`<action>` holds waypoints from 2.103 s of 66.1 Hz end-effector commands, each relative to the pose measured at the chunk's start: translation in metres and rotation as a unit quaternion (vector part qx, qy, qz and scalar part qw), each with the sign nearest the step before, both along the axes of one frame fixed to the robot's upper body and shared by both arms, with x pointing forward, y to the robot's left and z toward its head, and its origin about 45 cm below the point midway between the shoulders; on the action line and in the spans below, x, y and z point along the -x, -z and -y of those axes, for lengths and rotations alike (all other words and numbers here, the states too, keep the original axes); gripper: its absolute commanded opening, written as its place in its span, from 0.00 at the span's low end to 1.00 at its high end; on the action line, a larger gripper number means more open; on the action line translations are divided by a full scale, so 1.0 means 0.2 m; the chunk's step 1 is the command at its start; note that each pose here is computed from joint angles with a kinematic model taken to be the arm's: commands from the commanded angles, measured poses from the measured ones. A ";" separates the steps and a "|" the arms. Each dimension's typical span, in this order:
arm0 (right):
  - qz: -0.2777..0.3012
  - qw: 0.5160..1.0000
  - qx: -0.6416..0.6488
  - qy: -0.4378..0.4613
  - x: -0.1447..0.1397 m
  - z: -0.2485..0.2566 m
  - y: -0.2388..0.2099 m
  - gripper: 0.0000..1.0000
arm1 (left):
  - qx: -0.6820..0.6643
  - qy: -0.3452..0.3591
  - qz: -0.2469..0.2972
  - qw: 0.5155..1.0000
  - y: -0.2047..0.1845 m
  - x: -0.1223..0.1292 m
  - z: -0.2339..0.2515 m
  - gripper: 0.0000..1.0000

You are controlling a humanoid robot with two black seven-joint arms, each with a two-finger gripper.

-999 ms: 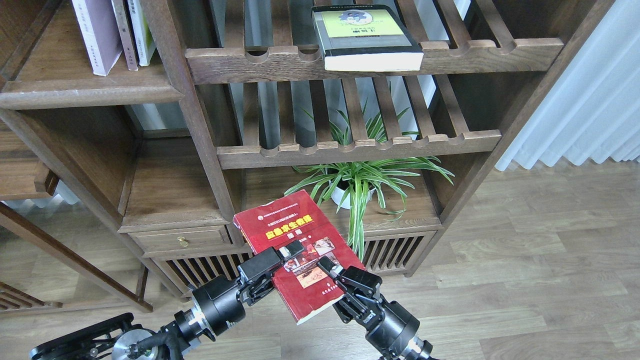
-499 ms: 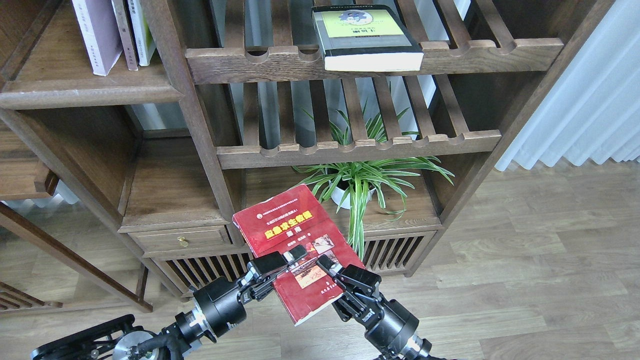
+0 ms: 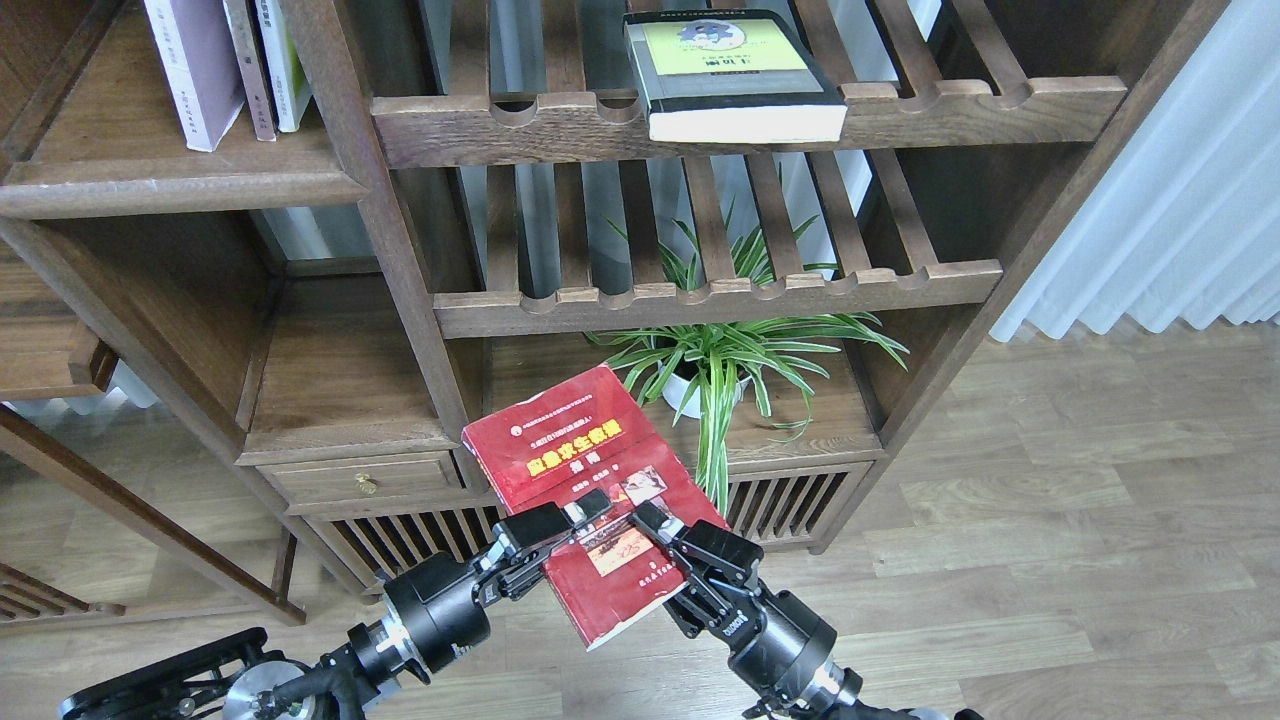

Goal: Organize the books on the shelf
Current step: 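Lift the red book with the left gripper up toward the upper shelf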

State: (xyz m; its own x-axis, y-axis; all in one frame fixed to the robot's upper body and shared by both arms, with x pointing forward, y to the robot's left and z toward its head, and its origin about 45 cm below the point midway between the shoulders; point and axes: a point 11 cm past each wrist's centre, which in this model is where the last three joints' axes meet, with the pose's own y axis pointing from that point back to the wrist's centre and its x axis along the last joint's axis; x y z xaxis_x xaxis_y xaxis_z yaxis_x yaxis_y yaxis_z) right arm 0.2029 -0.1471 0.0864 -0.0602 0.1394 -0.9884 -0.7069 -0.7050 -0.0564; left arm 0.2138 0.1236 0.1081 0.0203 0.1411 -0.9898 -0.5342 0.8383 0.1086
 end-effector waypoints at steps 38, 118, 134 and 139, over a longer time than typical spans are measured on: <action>-0.011 0.996 0.020 0.084 -0.17 0.24 0.02 0.99 | 0.042 0.023 0.034 0.998 -0.13 -0.06 0.20 0.07; -0.071 0.990 0.039 0.114 -0.20 0.27 0.09 0.99 | 0.183 0.052 0.195 0.962 -0.88 -0.40 0.65 0.07; -0.069 0.990 0.042 0.114 -0.21 0.28 0.09 0.99 | 0.188 0.059 0.239 0.951 -1.04 -0.46 0.66 0.07; -0.067 0.991 0.042 0.112 -0.22 0.27 0.08 0.99 | 0.189 0.063 0.256 0.946 -1.10 -0.48 0.67 0.07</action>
